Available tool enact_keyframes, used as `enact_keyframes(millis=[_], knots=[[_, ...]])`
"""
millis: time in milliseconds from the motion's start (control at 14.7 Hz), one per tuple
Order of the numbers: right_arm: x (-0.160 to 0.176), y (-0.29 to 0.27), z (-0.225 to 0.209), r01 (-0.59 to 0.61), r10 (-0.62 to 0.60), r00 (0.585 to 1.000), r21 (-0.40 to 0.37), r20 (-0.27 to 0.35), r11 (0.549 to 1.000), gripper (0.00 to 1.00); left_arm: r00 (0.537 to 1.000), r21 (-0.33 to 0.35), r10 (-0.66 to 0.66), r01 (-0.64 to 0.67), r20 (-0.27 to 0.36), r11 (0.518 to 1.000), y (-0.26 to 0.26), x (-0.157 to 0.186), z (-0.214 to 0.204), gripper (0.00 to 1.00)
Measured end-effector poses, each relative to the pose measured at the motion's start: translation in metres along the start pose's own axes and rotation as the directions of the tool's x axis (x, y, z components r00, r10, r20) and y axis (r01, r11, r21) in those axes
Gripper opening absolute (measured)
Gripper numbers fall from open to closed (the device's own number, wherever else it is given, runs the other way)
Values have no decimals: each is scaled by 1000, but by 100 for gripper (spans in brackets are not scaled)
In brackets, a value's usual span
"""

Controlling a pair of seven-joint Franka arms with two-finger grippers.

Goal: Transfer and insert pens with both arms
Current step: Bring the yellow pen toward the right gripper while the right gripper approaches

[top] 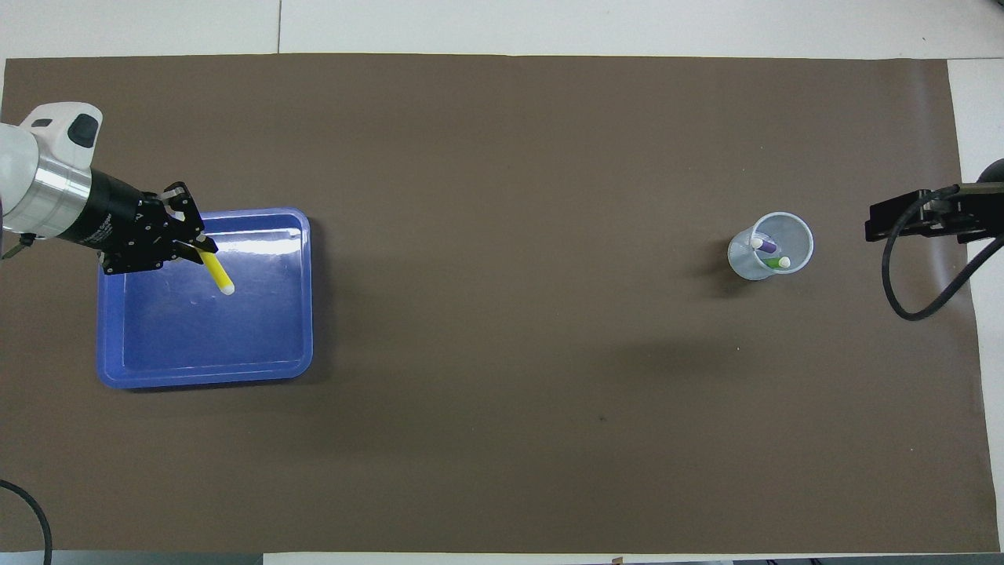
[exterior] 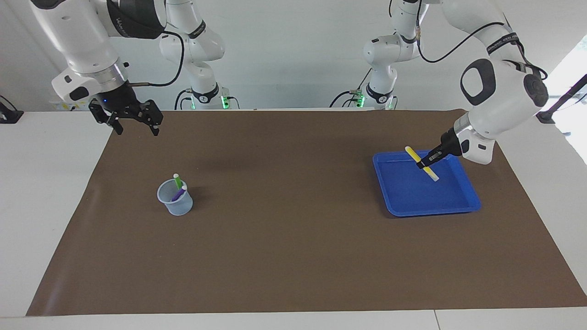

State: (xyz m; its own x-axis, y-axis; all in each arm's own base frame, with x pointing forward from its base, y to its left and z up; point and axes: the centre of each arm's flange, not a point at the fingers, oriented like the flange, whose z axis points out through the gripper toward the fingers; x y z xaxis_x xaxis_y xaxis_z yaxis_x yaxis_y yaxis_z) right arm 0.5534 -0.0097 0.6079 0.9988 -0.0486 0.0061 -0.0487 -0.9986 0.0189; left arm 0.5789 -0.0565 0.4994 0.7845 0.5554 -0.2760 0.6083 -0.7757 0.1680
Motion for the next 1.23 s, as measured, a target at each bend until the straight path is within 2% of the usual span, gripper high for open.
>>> enact_keyframes(millis=[204,340,545,749,817,1021,1226], knots=[[-1,-16,-2,1,-1,1000,1,-5,1000,100,973,-91,-224,229,59,969,17,-44,-33,17],[-2,-29,-3,9,-9,1000,12,-10,1000,100,914,-123,-384,399,133,908,35,-73,-43,17],[-3,-71,-8,-20,24,999,144,-23,989,100,802,-117,-521,571,292,813,60,-106,-43,17],[-6,-129,-18,-91,107,993,287,-42,954,100,696,-104,-546,656,467,747,67,-121,-37,17],[-9,-149,-22,-106,126,991,346,-35,932,100,667,-100,-545,674,508,732,69,-128,-30,17],[-17,-194,-33,-136,160,987,479,-10,867,100,584,-96,-570,742,578,663,82,-160,-2,17],[-32,-247,-42,-162,198,980,536,-11,829,100,508,-102,-607,811,610,576,95,-198,25,17]])
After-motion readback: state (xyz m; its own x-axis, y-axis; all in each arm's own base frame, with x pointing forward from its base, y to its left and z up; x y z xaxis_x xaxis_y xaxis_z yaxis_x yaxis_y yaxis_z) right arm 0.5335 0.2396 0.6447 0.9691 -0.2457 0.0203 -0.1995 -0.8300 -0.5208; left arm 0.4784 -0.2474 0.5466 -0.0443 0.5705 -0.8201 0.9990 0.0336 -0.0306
